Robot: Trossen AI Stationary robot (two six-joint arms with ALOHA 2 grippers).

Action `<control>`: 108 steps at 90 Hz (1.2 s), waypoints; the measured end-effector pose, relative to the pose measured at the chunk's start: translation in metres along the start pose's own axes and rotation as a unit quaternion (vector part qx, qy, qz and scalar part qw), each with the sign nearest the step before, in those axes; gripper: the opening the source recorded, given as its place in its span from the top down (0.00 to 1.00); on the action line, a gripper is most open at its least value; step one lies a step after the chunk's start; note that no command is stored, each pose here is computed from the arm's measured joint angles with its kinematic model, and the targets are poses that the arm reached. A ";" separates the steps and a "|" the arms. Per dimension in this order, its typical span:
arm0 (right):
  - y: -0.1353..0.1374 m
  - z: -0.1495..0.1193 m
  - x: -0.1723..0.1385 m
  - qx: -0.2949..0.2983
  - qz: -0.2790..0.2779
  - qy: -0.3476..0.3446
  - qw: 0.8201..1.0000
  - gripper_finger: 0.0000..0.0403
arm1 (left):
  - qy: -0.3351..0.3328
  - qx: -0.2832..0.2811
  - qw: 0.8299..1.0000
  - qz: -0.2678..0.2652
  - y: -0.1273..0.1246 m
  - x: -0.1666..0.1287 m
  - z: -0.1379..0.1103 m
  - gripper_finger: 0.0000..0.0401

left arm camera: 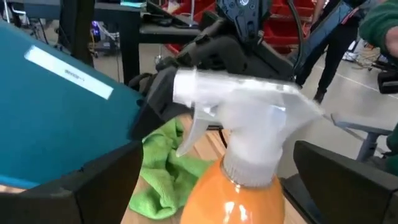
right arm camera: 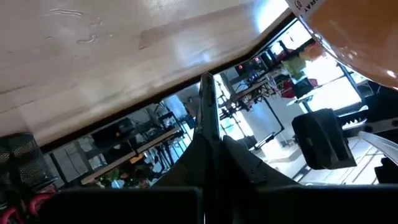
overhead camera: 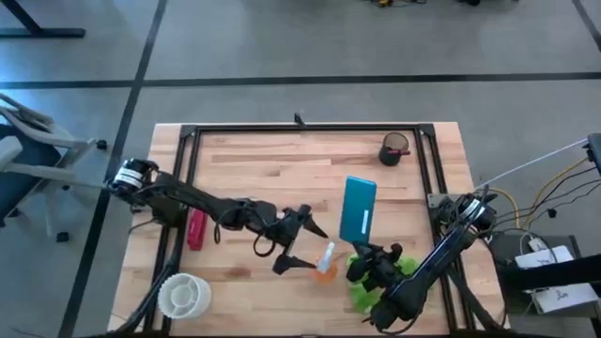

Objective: Apply microfiber cloth
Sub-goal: Spray the back of the blue cellphone with the yellow spray bottle

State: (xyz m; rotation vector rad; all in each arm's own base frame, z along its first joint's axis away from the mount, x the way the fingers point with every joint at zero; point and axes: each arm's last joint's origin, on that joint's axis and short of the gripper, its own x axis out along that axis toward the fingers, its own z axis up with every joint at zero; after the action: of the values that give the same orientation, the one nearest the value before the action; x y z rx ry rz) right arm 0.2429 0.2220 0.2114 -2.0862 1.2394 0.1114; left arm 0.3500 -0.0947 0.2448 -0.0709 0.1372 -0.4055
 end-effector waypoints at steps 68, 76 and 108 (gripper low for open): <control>-0.003 -0.002 0.000 -0.121 -0.059 0.046 0.990 0.98 | -0.017 0.020 1.000 -0.011 -0.003 0.017 0.002 0.02; -0.004 -0.003 0.000 -0.135 -0.073 0.058 0.987 0.98 | -0.016 0.020 1.000 -0.011 -0.003 0.017 0.002 0.02; -0.005 -0.005 -0.001 -0.114 -0.096 0.074 0.986 0.98 | -0.013 0.012 1.000 -0.014 -0.005 0.017 0.000 0.03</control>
State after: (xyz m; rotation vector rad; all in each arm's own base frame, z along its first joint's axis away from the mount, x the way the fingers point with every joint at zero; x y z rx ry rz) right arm 0.2453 0.2212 0.2180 -2.4395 1.1479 0.0108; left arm 0.3633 -0.1056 0.2434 -0.0547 0.1058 -0.4334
